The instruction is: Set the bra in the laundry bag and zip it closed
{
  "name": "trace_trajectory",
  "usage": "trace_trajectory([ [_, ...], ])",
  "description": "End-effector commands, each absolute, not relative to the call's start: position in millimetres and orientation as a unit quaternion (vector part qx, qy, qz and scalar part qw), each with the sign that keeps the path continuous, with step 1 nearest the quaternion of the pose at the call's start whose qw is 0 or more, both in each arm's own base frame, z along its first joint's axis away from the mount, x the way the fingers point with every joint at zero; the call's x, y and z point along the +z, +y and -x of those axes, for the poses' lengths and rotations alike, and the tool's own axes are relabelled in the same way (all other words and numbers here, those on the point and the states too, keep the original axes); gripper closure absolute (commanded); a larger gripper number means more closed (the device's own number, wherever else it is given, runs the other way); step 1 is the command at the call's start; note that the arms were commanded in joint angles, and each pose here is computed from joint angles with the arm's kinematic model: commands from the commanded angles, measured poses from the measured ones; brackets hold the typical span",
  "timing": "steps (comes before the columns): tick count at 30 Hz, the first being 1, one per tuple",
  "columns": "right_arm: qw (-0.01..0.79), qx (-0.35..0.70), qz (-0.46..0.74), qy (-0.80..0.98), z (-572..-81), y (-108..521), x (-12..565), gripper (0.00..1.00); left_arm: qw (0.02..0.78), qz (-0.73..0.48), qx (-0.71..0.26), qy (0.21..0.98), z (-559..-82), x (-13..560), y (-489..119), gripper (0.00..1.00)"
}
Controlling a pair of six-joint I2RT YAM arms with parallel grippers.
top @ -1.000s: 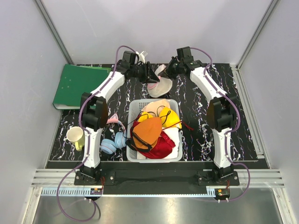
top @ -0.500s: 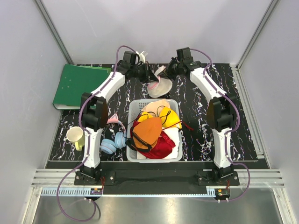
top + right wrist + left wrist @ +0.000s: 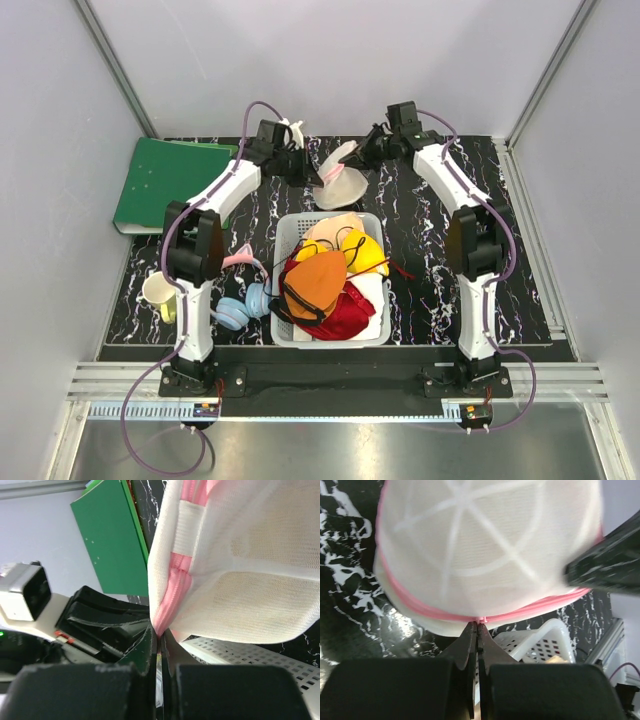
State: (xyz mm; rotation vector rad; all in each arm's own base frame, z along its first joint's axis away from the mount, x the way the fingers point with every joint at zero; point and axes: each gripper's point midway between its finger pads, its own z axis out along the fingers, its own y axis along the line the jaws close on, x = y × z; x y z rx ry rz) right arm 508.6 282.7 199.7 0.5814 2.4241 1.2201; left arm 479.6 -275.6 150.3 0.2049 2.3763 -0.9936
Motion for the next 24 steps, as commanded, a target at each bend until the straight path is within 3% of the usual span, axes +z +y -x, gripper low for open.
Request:
trace_trajectory([
  [1,0.218,0.504,-0.163,0.820,-512.0,270.1,275.4,1.00,0.304,-0.094,-0.343,0.884,-479.9,164.0,-248.1,1.00],
  [7,0.173,0.540,-0.133,0.813,-521.5,277.9,263.4,1.00,0.315,-0.123,-0.418,0.843,-467.7,201.1,-266.3,1.00],
  [9,0.172,0.533,-0.142,0.816,-526.8,276.7,256.8,0.95,0.325,-0.108,-0.451,0.824,-469.0,216.0,-274.2,1.00],
  [10,0.173,0.528,-0.145,0.818,-527.8,275.8,255.6,0.89,0.325,-0.106,-0.468,0.815,-467.8,222.6,-277.9,1.00],
  [11,0.177,0.510,-0.154,0.827,-529.8,271.8,251.5,0.73,0.339,-0.109,-0.481,0.801,-471.1,233.0,-283.6,1.00],
  [12,0.176,0.496,-0.163,0.835,-530.1,268.6,246.9,0.64,0.332,-0.099,-0.495,0.797,-469.5,236.0,-288.9,1.00],
  [14,0.180,0.434,-0.181,0.864,-527.6,254.0,233.2,0.54,0.337,-0.101,-0.505,0.788,-470.4,241.7,-298.5,1.00],
  [15,0.182,0.408,-0.188,0.875,-526.0,246.1,228.1,0.45,0.334,-0.094,-0.507,0.789,-472.4,240.9,-301.6,1.00],
  [20,0.218,0.257,-0.206,0.919,-507.8,193.7,221.3,0.23,0.334,-0.100,-0.511,0.786,-469.1,243.4,-321.7,1.00],
  [24,0.222,0.233,-0.215,0.922,-492.8,182.6,227.9,0.14,0.320,-0.112,-0.520,0.784,-460.2,240.7,-340.5,1.00],
])
